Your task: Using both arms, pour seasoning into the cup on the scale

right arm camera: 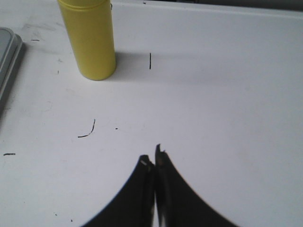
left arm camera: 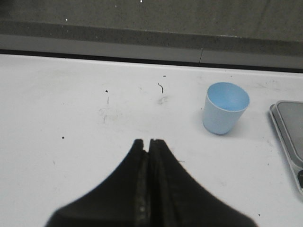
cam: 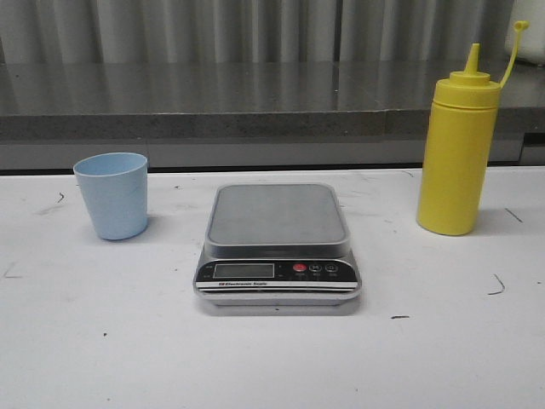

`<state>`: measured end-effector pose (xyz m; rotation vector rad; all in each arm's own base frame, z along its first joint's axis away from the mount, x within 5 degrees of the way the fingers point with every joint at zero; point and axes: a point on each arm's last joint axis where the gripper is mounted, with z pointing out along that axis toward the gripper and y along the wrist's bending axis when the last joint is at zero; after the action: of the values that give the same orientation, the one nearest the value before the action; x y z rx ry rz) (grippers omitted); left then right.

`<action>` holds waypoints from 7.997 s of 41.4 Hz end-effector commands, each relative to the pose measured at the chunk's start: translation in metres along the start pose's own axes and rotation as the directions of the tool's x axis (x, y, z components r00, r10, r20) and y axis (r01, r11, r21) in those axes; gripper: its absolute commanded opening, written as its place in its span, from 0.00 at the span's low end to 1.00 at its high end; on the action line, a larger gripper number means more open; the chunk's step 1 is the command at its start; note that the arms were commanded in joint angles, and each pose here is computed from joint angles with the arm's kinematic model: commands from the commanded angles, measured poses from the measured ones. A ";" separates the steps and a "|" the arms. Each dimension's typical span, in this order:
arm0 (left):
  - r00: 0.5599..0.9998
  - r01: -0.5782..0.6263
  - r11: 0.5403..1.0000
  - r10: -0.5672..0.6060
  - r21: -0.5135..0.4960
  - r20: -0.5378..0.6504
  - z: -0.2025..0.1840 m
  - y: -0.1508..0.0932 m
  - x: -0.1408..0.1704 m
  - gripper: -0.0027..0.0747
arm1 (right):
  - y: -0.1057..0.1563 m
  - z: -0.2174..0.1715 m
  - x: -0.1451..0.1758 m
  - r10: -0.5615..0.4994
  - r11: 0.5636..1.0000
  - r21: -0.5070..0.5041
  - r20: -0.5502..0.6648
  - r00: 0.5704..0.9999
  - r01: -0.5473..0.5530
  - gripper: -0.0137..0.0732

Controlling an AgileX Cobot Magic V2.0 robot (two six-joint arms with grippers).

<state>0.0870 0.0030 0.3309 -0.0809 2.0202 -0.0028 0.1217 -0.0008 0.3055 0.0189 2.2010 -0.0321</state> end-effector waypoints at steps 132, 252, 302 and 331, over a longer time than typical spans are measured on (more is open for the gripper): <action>0.860 -0.218 0.867 0.388 0.449 -0.331 0.231 -0.234 -0.101 0.01 | 0.001 -0.003 -0.011 -0.027 1.000 -0.012 0.059 0.998 0.028 0.84; 0.986 -0.115 0.869 0.157 0.481 -0.049 -0.007 -0.056 -0.018 0.55 | 0.039 0.025 -0.065 -0.201 0.948 -0.282 -0.169 0.965 0.148 0.90; 0.986 -0.115 0.869 0.157 0.481 -0.049 -0.007 -0.056 -0.018 0.55 | 0.048 0.203 -0.004 0.075 0.993 -0.120 0.460 0.885 -0.021 0.90; 0.986 -0.114 0.869 0.156 0.482 -0.049 -0.007 -0.056 -0.018 0.55 | 0.063 0.288 -0.028 0.115 0.991 -0.112 0.469 0.876 -0.070 0.90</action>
<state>0.0895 -0.0502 0.3380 0.4083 2.1425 -0.3899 0.3632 0.0519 0.1293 0.0432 1.8567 0.0974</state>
